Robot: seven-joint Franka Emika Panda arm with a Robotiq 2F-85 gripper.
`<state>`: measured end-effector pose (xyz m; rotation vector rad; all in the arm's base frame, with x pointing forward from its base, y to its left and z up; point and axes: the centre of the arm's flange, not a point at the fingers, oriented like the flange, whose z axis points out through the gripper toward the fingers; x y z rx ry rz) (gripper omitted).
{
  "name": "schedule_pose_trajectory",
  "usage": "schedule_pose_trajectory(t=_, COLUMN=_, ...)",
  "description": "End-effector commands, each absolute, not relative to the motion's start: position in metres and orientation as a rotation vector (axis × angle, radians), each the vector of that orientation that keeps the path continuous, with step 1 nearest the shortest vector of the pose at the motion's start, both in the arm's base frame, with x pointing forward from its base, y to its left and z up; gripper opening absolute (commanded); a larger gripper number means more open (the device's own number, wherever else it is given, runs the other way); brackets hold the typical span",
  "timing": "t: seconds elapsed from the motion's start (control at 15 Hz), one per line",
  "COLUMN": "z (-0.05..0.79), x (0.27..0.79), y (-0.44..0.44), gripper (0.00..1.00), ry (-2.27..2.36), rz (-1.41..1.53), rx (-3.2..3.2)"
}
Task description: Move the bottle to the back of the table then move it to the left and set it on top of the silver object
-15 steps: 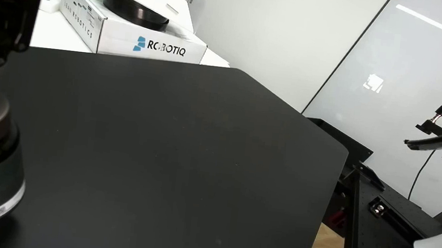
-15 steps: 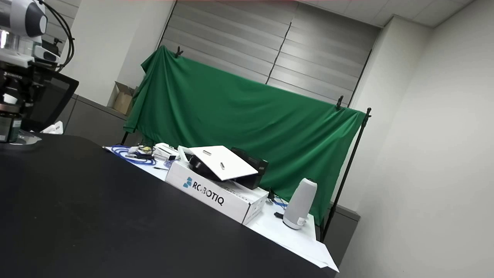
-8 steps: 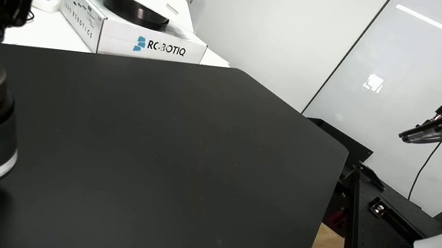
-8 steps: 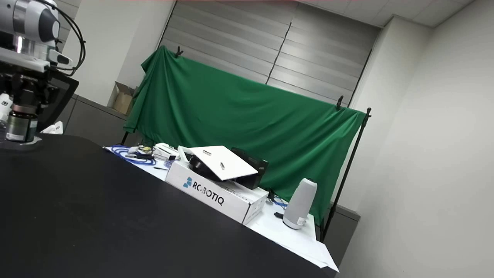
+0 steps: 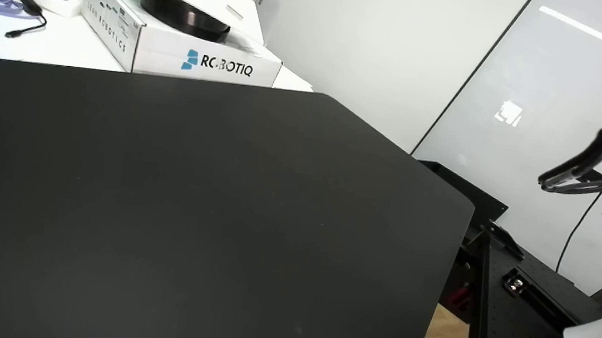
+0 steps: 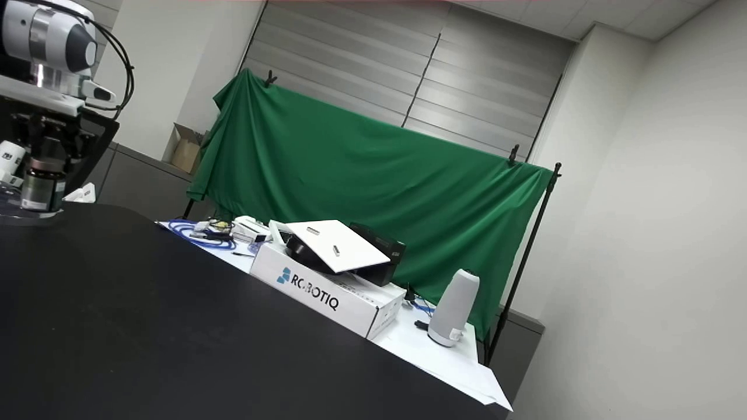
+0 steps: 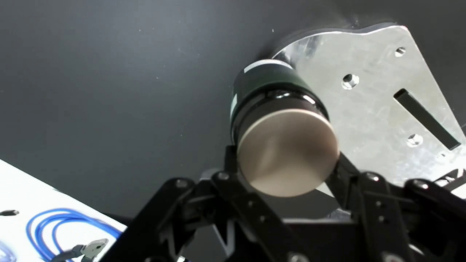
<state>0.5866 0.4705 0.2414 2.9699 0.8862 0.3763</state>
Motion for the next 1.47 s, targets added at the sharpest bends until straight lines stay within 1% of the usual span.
schedule_pose_trajectory(t=0.0, z=0.239, x=0.602, y=0.495, gripper=0.35, ry=0.901, rz=0.373, rx=2.998)
schedule_pose_trajectory(t=0.47, z=0.224, x=0.609, y=0.500, gripper=0.35, ry=0.884, rz=0.361, rx=3.057)
schedule_pose_trajectory(t=0.53, z=0.225, x=0.610, y=0.501, gripper=0.85, ry=0.872, rz=0.365, rx=3.058)
schedule_pose_trajectory(t=0.6, z=0.226, x=0.610, y=0.502, gripper=0.86, ry=0.876, rz=0.369, rx=3.060)
schedule_pose_trajectory(t=0.73, z=0.232, x=0.608, y=0.504, gripper=0.98, ry=0.876, rz=0.384, rx=3.059)
schedule_pose_trajectory(t=0.87, z=0.248, x=0.603, y=0.507, gripper=1.00, ry=0.876, rz=0.414, rx=3.047)
schedule_pose_trajectory(t=1.2, z=0.297, x=0.582, y=0.515, gripper=1.00, ry=0.895, rz=0.494, rx=3.024)
schedule_pose_trajectory(t=1.4, z=0.314, x=0.567, y=0.515, gripper=1.00, ry=0.924, rz=0.482, rx=3.032)
